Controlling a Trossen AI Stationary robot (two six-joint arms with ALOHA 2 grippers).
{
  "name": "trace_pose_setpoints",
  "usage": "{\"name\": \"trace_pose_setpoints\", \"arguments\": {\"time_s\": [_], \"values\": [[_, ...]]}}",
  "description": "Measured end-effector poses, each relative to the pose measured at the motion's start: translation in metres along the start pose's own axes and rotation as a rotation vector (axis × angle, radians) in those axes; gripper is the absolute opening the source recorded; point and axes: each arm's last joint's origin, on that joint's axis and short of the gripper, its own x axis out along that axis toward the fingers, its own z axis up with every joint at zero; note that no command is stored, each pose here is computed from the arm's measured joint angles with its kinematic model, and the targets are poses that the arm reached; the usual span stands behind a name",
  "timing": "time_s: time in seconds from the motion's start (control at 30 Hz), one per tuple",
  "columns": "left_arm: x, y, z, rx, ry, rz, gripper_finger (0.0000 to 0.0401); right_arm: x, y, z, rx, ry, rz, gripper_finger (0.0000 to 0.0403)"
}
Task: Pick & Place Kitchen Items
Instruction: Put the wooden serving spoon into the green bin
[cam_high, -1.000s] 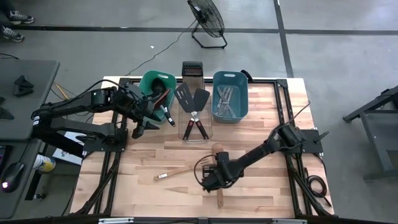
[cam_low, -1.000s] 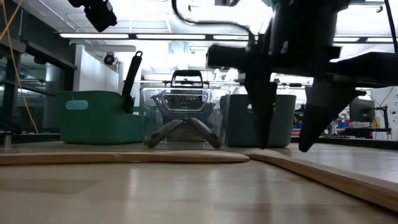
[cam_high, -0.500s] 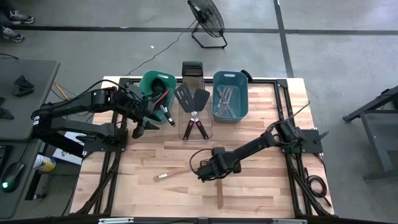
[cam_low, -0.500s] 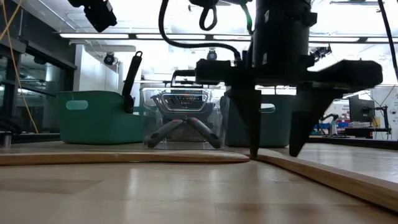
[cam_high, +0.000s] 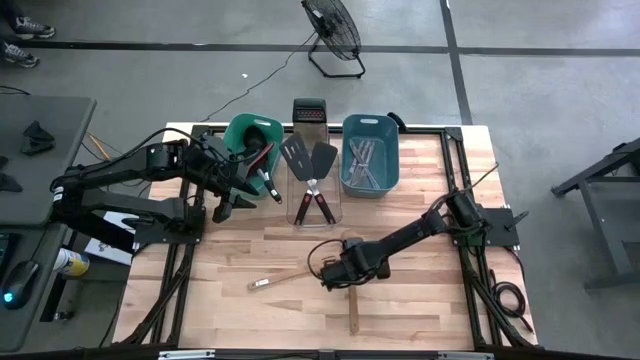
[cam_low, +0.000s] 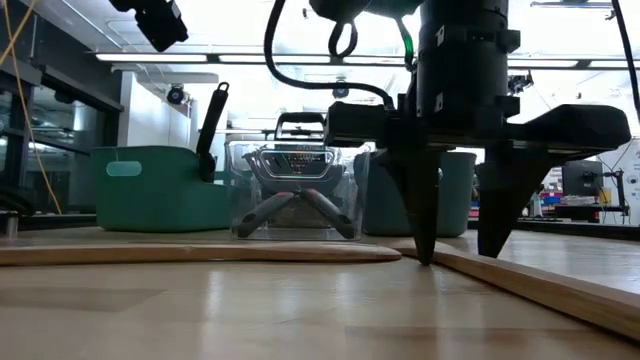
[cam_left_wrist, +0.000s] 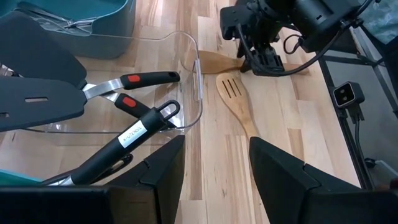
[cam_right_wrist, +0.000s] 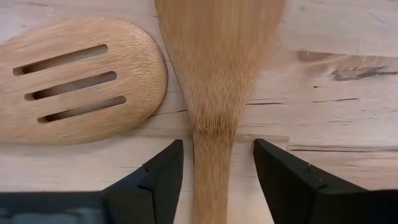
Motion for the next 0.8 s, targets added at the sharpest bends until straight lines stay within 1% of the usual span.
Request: {"name": "trace_pose_setpoints", "arguments": {"time_s": [0.23, 0.4, 0.67, 0.8], "values": [[0.0, 0.0, 0.0, 0.001, 0.0, 0.0, 0.0177, 0.0012, 0.0007, 0.0059, -0.01, 0.029, -0.027, 0.0135], [0.0, 0.0, 0.0, 0.001, 0.0, 0.0, 0.0177, 0.0018, 0.0007, 0.006, -0.013, 0.039, -0.032, 0.0108], [0.0, 0.0, 0.0, 0.001, 0.0, -0.001, 0.0177, 0.0022, 0.0004, 0.0059, -0.012, 0.048, -0.038, 0.0076], [0.0, 0.0, 0.0, 0.001, 0.0, -0.001, 0.0177, 0.0023, 0.0004, 0.0059, -0.008, 0.049, -0.037, 0.0071]]}}
